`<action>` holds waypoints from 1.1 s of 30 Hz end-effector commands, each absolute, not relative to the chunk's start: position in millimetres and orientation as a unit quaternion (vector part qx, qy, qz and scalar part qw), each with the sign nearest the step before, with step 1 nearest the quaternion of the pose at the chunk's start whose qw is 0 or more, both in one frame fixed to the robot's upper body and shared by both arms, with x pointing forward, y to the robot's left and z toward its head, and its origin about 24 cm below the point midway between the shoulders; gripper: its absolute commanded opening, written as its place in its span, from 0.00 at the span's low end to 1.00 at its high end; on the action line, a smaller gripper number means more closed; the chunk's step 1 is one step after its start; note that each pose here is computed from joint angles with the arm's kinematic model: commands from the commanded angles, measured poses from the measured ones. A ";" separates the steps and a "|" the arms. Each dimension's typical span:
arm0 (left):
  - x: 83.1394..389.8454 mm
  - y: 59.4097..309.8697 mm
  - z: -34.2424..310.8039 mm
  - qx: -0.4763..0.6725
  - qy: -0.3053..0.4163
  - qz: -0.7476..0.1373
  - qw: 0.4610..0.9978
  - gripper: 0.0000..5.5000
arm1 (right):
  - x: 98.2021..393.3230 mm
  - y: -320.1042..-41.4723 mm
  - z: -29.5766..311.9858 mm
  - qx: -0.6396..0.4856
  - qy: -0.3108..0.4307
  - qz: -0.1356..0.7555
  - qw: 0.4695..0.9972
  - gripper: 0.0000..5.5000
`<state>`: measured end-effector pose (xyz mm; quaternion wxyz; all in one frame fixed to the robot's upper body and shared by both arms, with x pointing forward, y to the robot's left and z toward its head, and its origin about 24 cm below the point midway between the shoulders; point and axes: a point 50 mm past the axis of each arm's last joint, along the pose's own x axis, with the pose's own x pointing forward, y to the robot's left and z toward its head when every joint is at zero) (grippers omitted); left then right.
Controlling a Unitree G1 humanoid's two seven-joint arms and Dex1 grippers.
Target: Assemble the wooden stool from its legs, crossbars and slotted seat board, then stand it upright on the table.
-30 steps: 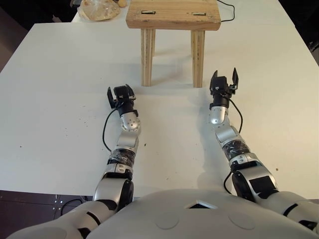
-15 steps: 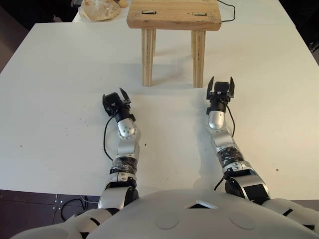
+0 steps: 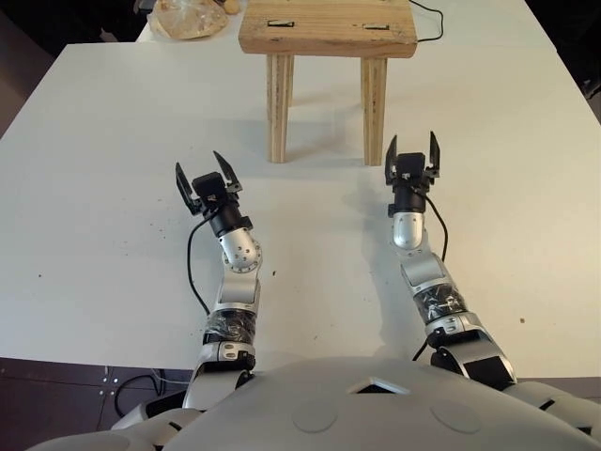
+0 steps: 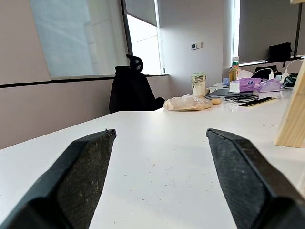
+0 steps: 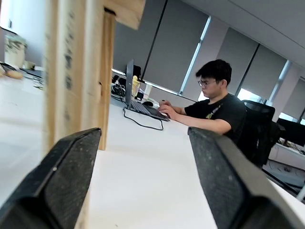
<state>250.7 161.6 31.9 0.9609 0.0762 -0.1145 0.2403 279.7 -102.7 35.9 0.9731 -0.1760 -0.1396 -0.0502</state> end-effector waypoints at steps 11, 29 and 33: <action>254.7 138.9 68.1 -0.089 -0.162 0.064 0.981 0.64 | 274.9 -83.3 59.3 -0.060 -0.144 -0.008 0.988 0.61; 247.7 139.5 75.0 -0.022 -0.165 0.036 0.985 0.64 | 264.8 -72.9 67.4 -0.049 -0.146 -0.039 0.987 0.61; 253.3 133.2 76.2 -0.042 -0.176 0.062 0.982 0.64 | 276.9 -83.6 65.5 -0.048 -0.128 -0.026 0.990 0.61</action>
